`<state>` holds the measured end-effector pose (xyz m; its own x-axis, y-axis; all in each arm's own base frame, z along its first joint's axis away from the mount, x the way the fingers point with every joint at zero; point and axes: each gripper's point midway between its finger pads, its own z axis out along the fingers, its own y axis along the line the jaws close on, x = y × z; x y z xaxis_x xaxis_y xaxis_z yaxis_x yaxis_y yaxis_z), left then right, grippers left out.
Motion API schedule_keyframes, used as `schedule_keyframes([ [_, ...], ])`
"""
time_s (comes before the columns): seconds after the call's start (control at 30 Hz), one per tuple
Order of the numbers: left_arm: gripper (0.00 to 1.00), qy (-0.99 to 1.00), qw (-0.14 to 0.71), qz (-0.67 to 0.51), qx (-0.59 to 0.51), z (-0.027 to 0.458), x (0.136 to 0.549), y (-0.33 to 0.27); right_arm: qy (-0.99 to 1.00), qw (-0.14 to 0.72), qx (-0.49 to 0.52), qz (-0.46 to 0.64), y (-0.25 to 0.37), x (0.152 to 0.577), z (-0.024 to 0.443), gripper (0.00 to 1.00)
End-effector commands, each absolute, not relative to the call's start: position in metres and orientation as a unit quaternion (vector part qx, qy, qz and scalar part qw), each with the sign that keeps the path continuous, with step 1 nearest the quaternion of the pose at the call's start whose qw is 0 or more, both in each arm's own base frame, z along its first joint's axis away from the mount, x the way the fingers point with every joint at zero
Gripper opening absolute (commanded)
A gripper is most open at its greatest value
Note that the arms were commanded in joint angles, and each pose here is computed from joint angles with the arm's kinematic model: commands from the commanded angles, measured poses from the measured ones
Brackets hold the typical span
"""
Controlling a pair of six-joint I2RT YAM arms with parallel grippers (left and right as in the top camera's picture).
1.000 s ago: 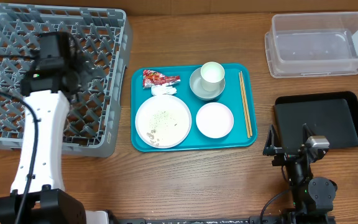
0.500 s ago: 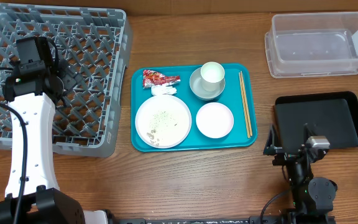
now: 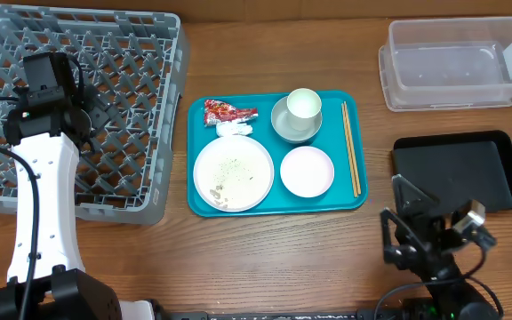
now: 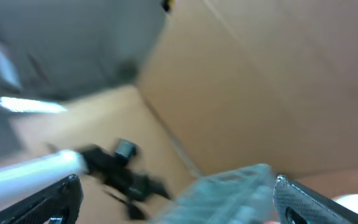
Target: Sort waste into correct bins and load items into the dishwasher
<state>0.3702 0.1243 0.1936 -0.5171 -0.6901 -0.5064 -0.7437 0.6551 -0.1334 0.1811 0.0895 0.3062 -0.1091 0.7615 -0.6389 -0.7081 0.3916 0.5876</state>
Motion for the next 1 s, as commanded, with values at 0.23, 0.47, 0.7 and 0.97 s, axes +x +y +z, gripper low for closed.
schedule_keyframes([
  [0.23,1.00,0.861,0.290,0.043,-0.416,0.211,0.371,0.124,0.496,0.684,0.098,0.526,0.068,0.186,0.379,1.00],
  [0.47,1.00,0.861,0.290,0.044,-0.416,0.211,0.371,0.124,0.687,0.552,-0.048,0.469,0.125,0.251,0.389,0.99],
  [0.7,1.00,0.861,0.290,0.043,-0.416,0.211,0.371,0.124,0.800,0.457,-0.073,0.383,0.190,0.332,0.367,0.99],
  [0.97,1.00,0.861,0.290,0.043,-0.416,0.211,0.371,0.124,0.899,0.332,-0.156,0.240,0.305,0.374,0.295,1.00],
])
